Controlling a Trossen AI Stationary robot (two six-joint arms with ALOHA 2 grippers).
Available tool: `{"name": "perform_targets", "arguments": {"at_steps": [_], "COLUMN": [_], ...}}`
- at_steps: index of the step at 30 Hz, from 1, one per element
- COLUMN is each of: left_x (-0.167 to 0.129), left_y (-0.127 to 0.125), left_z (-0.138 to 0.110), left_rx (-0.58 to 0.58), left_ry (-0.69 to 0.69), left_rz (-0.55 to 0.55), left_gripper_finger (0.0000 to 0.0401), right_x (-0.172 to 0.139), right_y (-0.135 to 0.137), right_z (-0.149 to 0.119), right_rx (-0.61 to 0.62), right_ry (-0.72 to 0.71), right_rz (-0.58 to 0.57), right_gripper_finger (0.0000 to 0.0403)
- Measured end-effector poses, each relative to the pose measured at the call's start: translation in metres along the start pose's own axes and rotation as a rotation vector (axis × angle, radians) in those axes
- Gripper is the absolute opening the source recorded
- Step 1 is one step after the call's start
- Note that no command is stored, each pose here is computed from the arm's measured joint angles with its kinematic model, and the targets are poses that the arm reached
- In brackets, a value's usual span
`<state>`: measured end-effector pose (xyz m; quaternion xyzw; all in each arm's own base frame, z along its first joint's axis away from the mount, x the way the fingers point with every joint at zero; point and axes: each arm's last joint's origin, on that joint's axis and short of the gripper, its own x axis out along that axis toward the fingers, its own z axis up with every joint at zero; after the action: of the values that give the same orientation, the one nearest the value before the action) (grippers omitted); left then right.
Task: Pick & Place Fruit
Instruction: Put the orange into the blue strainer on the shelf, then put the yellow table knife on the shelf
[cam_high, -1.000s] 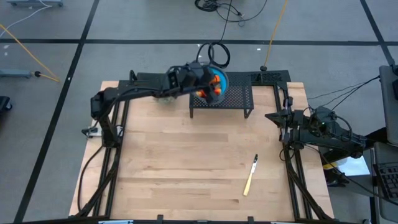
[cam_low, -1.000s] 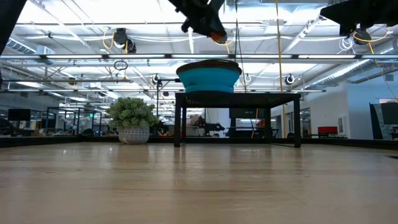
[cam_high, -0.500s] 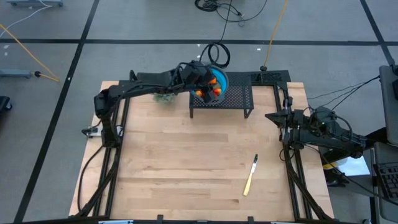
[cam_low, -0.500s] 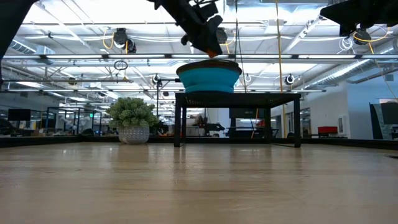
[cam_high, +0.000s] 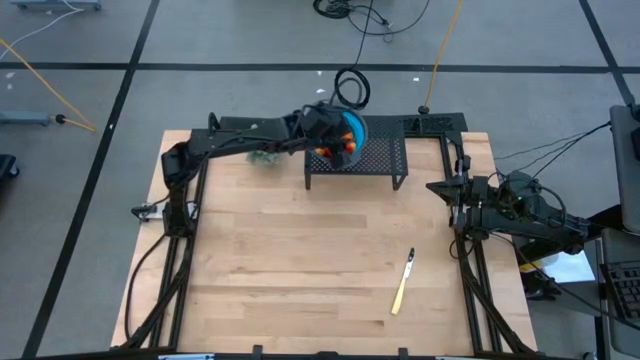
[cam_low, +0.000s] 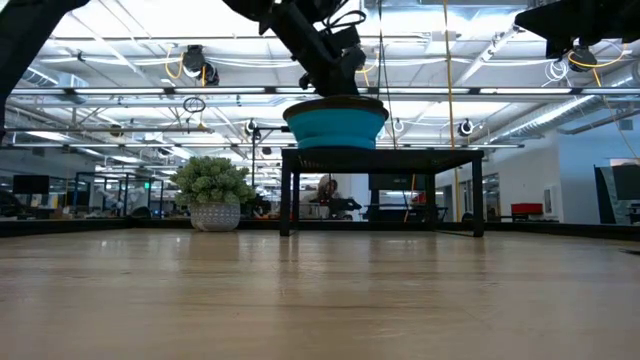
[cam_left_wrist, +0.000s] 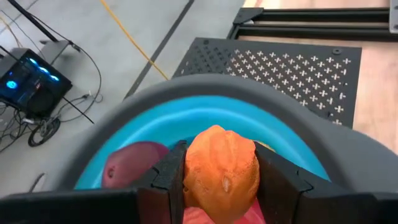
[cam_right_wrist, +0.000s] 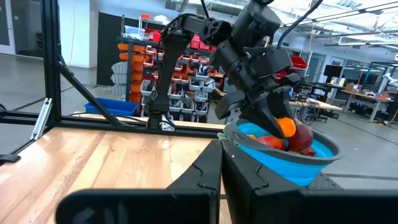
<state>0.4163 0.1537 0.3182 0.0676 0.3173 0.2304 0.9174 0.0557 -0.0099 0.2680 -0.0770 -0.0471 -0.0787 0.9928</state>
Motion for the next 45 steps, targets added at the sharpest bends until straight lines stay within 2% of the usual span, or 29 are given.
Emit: {"name": "perform_targets", "arguments": {"at_steps": [9,18,28,32,38,45], "left_x": [0.007,0.006,0.006,0.001,-0.032,-0.091], "left_y": [0.001,0.001,0.001,0.002,0.003,-0.009], "left_z": [-0.008,-0.006,-0.006,-0.004,0.012,0.03], "left_rx": [-0.013,-0.029,-0.039,-0.045,-0.126,-0.217], "left_ry": [0.051,0.036,0.036,0.027,-0.046,-0.118], "left_rz": [-0.028,-0.032,-0.025,-0.023,-0.027,-0.084], "left_gripper_finger": [0.0145,0.0147,0.0221,0.0237,0.0241,0.024], "right_x": [0.0,0.0,0.0,0.0,-0.001,-0.001], "right_y": [0.0,0.0,0.0,0.0,0.002,0.005], "right_z": [0.0,0.0,0.0,0.001,0.009,0.012], "right_rx": [-0.001,-0.001,-0.001,-0.001,0.067,0.161], "right_ry": [0.0,0.0,-0.001,-0.013,-0.101,-0.13], "right_rz": [-0.002,0.0,0.001,0.011,0.106,0.223], "right_gripper_finger": [0.0004,0.0004,0.0004,0.0004,0.0004,0.0004]}}
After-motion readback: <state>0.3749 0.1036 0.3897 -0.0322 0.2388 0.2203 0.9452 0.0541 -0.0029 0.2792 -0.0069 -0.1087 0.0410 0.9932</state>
